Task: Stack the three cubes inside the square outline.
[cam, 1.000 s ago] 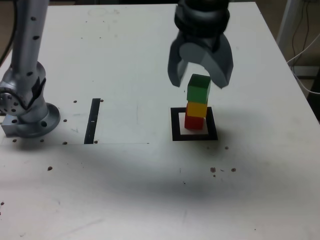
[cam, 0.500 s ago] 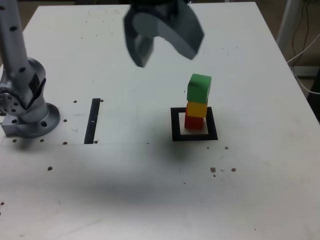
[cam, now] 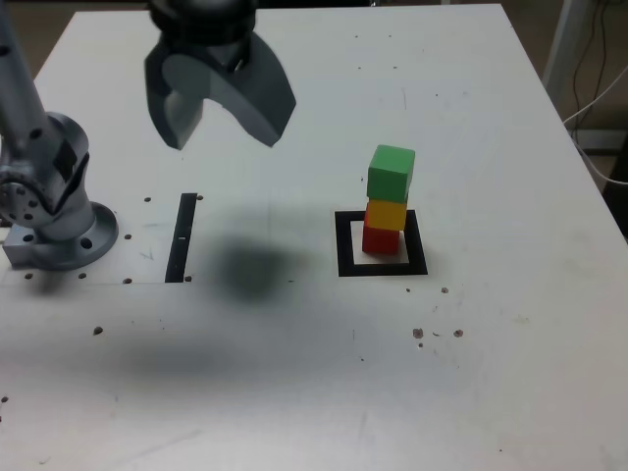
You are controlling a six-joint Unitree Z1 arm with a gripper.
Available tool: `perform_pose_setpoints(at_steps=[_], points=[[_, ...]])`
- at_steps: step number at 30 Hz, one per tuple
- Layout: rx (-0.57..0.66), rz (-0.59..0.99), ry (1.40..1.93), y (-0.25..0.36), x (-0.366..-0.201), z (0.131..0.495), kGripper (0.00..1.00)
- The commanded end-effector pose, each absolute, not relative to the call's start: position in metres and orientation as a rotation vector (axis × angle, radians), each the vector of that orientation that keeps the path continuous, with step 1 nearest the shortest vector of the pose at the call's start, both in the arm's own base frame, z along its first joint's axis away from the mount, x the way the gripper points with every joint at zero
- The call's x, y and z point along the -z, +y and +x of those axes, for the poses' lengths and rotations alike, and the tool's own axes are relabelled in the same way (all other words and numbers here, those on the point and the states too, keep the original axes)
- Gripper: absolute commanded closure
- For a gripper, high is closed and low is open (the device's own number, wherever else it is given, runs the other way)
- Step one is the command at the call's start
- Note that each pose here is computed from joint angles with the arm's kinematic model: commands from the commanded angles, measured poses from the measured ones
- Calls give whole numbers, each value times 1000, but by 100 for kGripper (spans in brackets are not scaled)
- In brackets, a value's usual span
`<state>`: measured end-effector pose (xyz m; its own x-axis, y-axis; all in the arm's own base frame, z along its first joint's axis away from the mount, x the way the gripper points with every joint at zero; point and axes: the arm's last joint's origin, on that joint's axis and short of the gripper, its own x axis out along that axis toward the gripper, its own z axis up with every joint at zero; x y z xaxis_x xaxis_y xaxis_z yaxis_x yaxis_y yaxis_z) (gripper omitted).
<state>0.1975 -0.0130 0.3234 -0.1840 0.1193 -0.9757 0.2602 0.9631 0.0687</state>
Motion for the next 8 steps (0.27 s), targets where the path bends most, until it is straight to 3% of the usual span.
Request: perform_pose_setpoints(at_steps=[1,8], points=[[115,271,1782,-11,-316,188,0],[70,186,1886,1,-283,166,0]])
